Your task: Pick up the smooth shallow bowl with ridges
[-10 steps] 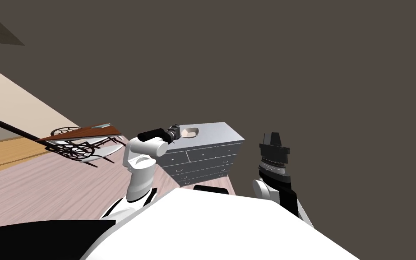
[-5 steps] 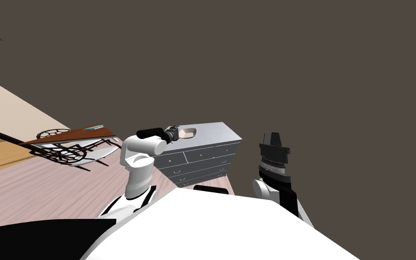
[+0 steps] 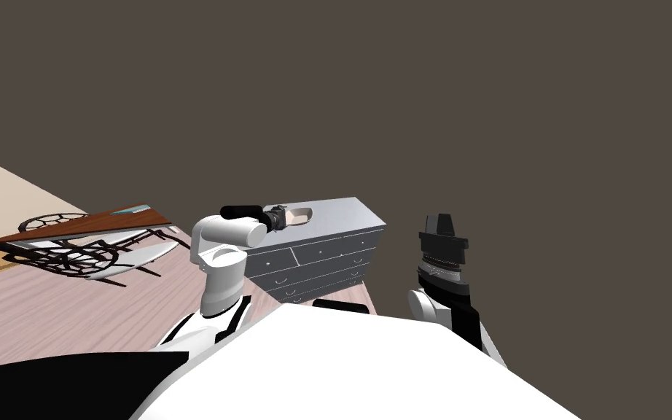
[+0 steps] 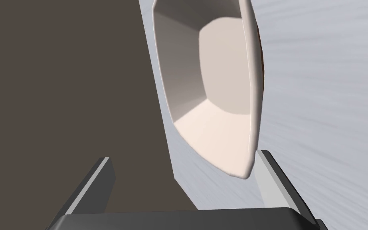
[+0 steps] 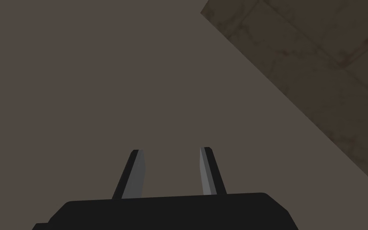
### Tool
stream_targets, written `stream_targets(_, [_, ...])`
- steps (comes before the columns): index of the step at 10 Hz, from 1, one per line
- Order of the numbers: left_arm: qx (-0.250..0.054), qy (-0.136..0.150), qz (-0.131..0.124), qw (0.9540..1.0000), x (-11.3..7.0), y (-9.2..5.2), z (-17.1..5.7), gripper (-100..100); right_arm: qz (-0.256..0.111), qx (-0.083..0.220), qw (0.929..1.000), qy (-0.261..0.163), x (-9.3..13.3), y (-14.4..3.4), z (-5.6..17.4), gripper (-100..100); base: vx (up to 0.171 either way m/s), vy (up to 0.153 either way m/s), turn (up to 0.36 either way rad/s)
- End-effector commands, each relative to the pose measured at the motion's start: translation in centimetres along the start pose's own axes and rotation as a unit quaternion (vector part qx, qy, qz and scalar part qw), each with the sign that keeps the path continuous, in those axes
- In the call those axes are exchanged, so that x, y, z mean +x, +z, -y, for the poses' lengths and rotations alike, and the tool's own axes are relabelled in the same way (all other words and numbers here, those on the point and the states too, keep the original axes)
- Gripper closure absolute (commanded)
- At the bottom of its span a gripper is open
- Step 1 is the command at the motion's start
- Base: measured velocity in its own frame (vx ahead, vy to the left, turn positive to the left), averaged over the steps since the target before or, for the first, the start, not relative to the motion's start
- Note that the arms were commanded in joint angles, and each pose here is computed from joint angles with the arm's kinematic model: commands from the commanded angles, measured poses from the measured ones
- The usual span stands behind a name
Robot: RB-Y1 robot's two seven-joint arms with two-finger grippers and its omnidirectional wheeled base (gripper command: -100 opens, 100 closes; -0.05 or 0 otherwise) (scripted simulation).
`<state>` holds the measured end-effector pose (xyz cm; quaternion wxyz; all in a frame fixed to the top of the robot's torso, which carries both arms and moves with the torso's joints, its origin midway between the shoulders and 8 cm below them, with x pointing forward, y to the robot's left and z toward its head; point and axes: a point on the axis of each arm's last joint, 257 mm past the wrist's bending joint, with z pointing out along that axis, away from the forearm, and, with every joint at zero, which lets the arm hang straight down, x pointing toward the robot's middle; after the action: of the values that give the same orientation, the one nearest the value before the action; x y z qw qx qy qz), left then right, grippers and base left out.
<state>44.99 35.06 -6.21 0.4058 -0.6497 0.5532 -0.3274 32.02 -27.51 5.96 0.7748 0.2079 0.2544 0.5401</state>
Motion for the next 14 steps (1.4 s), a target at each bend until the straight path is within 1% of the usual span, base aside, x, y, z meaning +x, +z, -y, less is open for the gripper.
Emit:
stream_targets(1, [-0.018,-0.006,0.007,0.9998,-0.5,0.0,-0.7,-100,0.000,0.000,1.0000,0.000,0.0,0.0,0.0,0,0.012,-0.026,-0.042])
stream_targets(2, [-0.031,-0.015,0.015,0.9993,-1.1,-0.1,-1.1,-100,0.000,0.000,1.0000,0.000,0.0,0.0,0.0,0,0.016,-0.031,-0.075])
stream_targets(3, [-0.037,-0.015,0.017,0.9990,-1.2,-0.1,-1.5,-100,0.000,0.000,1.0000,0.000,0.0,0.0,0.0,0,0.017,-0.023,-0.055])
stream_targets(4, [-0.050,-0.025,0.024,0.9981,-1.8,-0.2,-1.9,-100,0.000,0.000,1.0000,0.000,0.0,0.0,0.0,0,0.019,-0.028,-0.087])
stream_targets(5, [-0.056,-0.025,0.026,0.9978,-1.9,-0.2,-2.2,-100,0.000,0.000,1.0000,0.000,0.0,0.0,0.0,0,0.017,-0.021,-0.041])
stream_targets(7, [-0.086,-0.044,0.042,0.9944,-3.1,-0.4,-3.4,-100,0.000,0.000,1.0000,0.000,0.0,0.0,0.0,0,0.021,-0.031,-0.106])
stream_targets(8, [-0.091,-0.044,0.044,0.9939,-3.1,-0.4,-3.7,-100,0.000,0.000,1.0000,0.000,0.0,0.0,0.0,0,0.022,-0.022,-0.029])
stream_targets(10, [-0.122,-0.060,0.059,0.9890,-4.1,-0.7,-5.1,-100,0.000,0.000,1.0000,0.000,0.0,0.0,0.0,0,0.022,-0.025,-0.081])
stream_targets(12, [-0.146,-0.070,0.069,0.9844,-4.7,-0.9,-6.4,-100,0.000,0.000,1.0000,0.000,0.0,0.0,0.0,0,0.023,-0.025,-0.061])
stream_targets(13, [-0.137,-0.066,0.065,0.9862,-4.6,-1.0,-5.9,-100,0.000,0.000,1.0000,0.000,0.0,0.0,0.0,0,0.011,-0.009,-0.005])
stream_targets(14, [-0.140,-0.068,0.066,0.9857,-4.6,-1.0,-6.0,0,0.000,0.000,1.0000,0.000,0.0,0.0,0.0,0,0.000,0.000,0.000])
